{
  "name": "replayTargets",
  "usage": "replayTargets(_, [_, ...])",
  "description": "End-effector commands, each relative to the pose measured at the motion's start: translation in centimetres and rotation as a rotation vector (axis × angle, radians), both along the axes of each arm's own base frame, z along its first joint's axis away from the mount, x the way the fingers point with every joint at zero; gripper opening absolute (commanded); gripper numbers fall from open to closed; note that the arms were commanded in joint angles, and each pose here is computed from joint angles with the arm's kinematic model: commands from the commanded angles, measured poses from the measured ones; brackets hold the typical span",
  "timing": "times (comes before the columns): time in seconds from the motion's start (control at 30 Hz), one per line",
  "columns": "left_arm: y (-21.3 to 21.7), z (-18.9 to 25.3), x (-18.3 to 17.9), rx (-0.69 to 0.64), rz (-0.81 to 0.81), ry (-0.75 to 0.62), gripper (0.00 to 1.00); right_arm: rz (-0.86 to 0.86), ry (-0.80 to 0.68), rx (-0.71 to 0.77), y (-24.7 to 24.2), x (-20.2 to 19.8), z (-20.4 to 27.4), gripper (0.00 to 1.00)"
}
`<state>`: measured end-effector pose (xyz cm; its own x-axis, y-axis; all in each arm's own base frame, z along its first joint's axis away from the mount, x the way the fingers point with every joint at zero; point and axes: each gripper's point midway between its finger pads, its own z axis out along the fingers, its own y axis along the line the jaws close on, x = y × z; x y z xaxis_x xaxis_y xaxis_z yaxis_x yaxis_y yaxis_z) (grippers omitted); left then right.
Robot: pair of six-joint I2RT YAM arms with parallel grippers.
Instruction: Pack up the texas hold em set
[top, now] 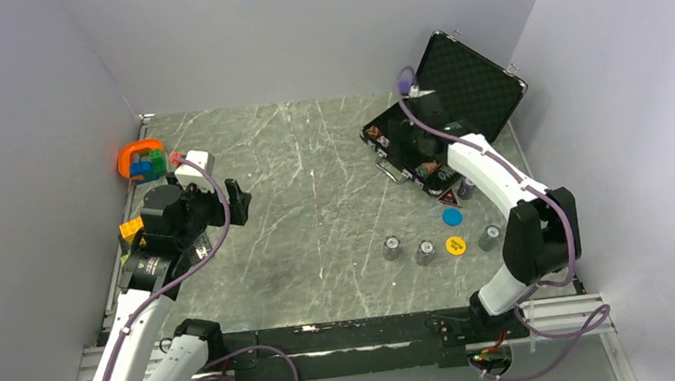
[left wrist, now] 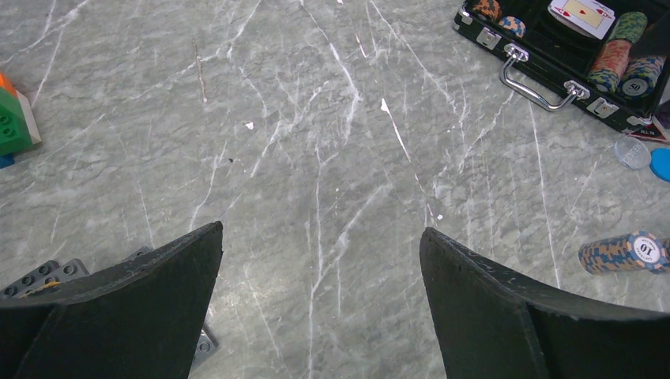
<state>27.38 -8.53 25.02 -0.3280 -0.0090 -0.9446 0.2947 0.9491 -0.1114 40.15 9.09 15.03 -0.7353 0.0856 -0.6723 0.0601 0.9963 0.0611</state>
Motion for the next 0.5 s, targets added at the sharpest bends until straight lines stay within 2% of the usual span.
replayTargets(0.0, [0.0, 1.3, -0.2, -0.007, -0.002, -0.036, 0.98, 0.050, 0.269, -0.032, 2.4, -7.5, -2.5, 0.94])
replayTargets(0.13, [-0.1, 1.2, -0.2, -0.006, -0.004, -0.033, 0.98, 0.177, 0.392, -0.014, 6.1, -11.7, -3.8, 0.93])
replayTargets(0.27, [0.0, 1.2, -0.1, -0.005, 0.001, -0.033, 0.98, 0.250, 0.462, -0.029, 8.0, -14.1, -3.9, 0.93])
replayTargets(0.47, [0.0, 1.1, -0.1, -0.005, 0.000, -0.029, 0.98, 0.352, 0.579, -0.137, 9.2, -17.1, -5.8, 0.88])
